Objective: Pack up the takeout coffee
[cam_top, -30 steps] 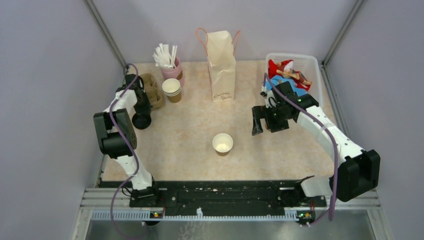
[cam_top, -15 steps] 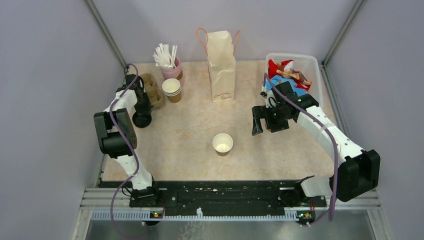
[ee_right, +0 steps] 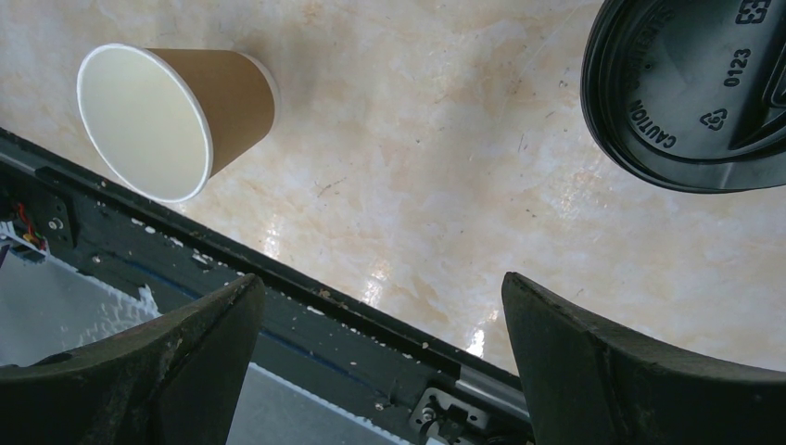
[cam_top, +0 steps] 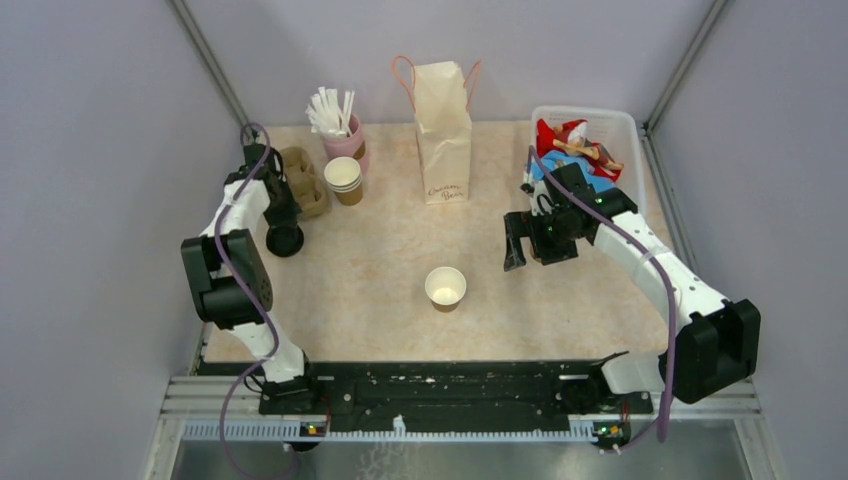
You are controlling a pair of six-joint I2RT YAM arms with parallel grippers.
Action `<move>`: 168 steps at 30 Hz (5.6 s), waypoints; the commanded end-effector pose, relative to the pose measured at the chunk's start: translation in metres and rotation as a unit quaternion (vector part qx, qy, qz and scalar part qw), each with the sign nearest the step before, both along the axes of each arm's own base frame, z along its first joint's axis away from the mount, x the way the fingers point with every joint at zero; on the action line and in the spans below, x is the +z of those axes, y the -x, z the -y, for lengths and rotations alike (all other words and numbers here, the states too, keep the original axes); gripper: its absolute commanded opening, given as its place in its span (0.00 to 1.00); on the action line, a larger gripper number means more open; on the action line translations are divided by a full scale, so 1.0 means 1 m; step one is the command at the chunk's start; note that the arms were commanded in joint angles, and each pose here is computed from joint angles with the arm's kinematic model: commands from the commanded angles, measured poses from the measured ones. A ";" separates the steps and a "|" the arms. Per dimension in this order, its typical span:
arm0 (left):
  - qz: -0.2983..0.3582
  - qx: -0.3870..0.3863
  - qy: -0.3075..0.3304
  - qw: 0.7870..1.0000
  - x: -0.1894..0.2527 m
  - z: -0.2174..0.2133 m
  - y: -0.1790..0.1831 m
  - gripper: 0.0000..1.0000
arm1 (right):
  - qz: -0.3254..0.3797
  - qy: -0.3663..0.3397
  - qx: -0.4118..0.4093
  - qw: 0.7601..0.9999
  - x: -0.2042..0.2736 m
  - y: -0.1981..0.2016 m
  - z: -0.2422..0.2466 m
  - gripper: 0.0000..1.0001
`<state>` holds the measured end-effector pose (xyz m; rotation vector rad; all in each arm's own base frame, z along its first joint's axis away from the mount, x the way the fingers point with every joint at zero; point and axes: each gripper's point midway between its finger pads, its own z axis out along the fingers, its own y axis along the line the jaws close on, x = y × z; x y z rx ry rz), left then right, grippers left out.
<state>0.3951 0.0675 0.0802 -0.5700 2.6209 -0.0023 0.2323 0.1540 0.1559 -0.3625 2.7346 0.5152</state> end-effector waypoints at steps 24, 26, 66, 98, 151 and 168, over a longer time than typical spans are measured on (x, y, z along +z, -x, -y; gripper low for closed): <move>0.309 -0.197 0.451 0.814 0.260 0.214 0.082 0.00 | 0.022 -0.251 0.060 0.966 0.094 0.011 -0.085 0.99; 0.307 -0.234 0.481 0.787 0.277 0.252 0.098 0.00 | 0.007 -0.344 0.056 0.937 0.124 0.013 -0.108 0.99; 0.242 -0.399 0.271 0.842 0.207 0.427 0.166 0.84 | -0.024 0.076 -0.169 0.982 -0.005 0.049 0.067 0.99; 0.256 -0.355 0.226 0.870 0.205 0.349 0.170 0.89 | -0.010 0.147 -0.226 0.963 -0.116 0.002 0.040 0.92; 0.226 -0.232 0.189 0.927 0.176 0.280 0.155 0.89 | 0.044 0.016 -0.076 0.996 0.028 0.021 -0.053 0.80; 0.238 -0.151 0.145 0.948 0.168 0.219 0.174 0.89 | 0.040 0.110 0.061 0.991 0.000 0.016 -0.162 0.82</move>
